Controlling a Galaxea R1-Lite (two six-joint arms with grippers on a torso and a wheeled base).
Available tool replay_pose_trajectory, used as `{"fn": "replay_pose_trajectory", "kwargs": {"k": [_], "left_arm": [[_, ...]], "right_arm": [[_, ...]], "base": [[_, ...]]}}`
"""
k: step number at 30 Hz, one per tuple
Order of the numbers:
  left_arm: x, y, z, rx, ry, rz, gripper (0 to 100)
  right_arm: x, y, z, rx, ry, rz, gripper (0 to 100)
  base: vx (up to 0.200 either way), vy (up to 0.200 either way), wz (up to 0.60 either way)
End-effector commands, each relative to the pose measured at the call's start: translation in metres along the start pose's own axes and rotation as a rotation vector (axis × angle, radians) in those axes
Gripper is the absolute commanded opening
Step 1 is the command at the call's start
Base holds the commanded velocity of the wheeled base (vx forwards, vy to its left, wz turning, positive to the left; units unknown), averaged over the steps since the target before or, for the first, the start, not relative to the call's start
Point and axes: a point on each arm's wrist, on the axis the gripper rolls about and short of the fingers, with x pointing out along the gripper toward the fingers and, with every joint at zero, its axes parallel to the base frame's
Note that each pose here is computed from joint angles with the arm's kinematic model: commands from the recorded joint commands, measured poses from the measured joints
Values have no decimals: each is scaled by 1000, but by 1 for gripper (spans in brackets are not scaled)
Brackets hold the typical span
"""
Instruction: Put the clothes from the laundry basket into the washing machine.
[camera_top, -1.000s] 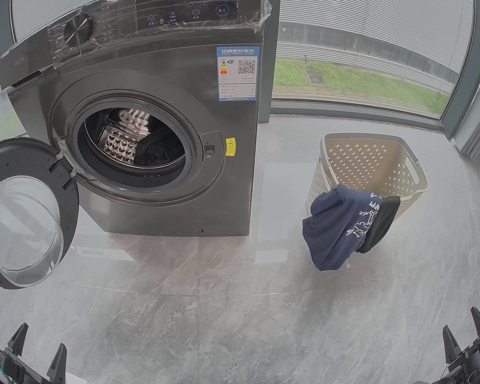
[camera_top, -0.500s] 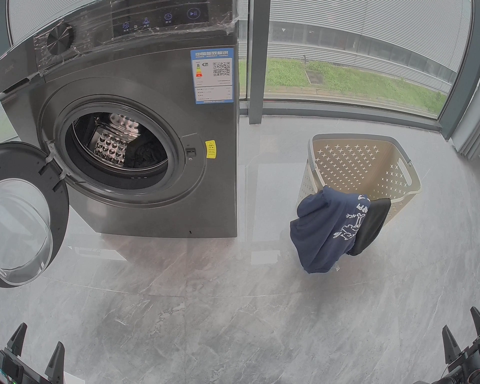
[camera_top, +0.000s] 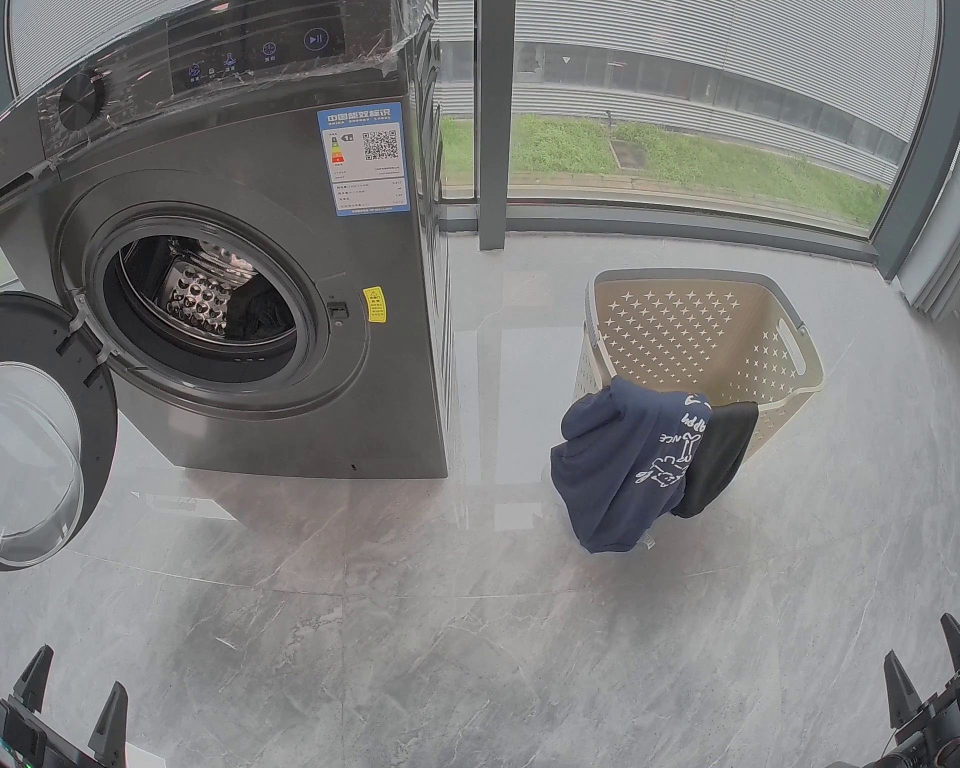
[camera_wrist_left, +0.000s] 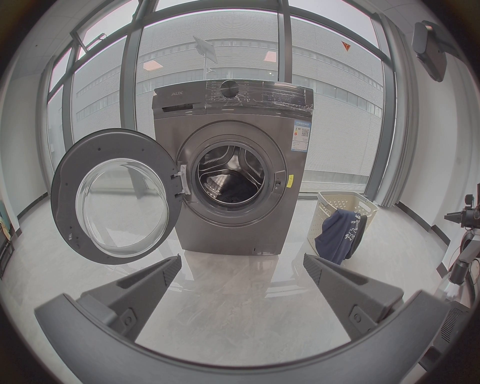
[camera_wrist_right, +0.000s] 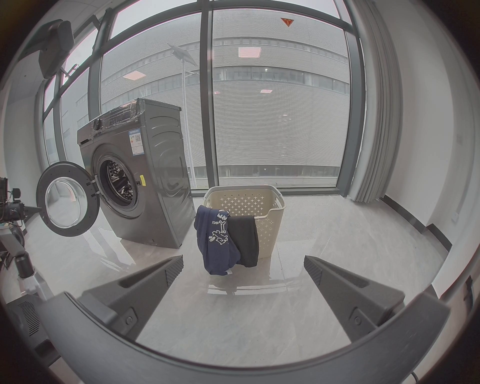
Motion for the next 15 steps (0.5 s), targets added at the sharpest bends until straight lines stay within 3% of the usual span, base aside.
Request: {"fn": "replay_pose_trajectory", "kwargs": {"k": [1, 5, 11, 15], "left_arm": [[1, 0, -5, 0, 11, 1, 100], [1, 0, -5, -3, 9, 2, 100], [1, 0, -5, -5, 11, 4, 100], [1, 0, -5, -5, 11, 4, 100]], "right_arm": [[0, 0, -5, 0, 2, 0, 100], [0, 0, -5, 0, 2, 0, 100], [0, 0, -5, 0, 2, 0, 100], [0, 0, -5, 0, 2, 0, 100]], "base": [[0, -200, 0], [0, -200, 0], [0, 0, 0], [0, -150, 0]]}}
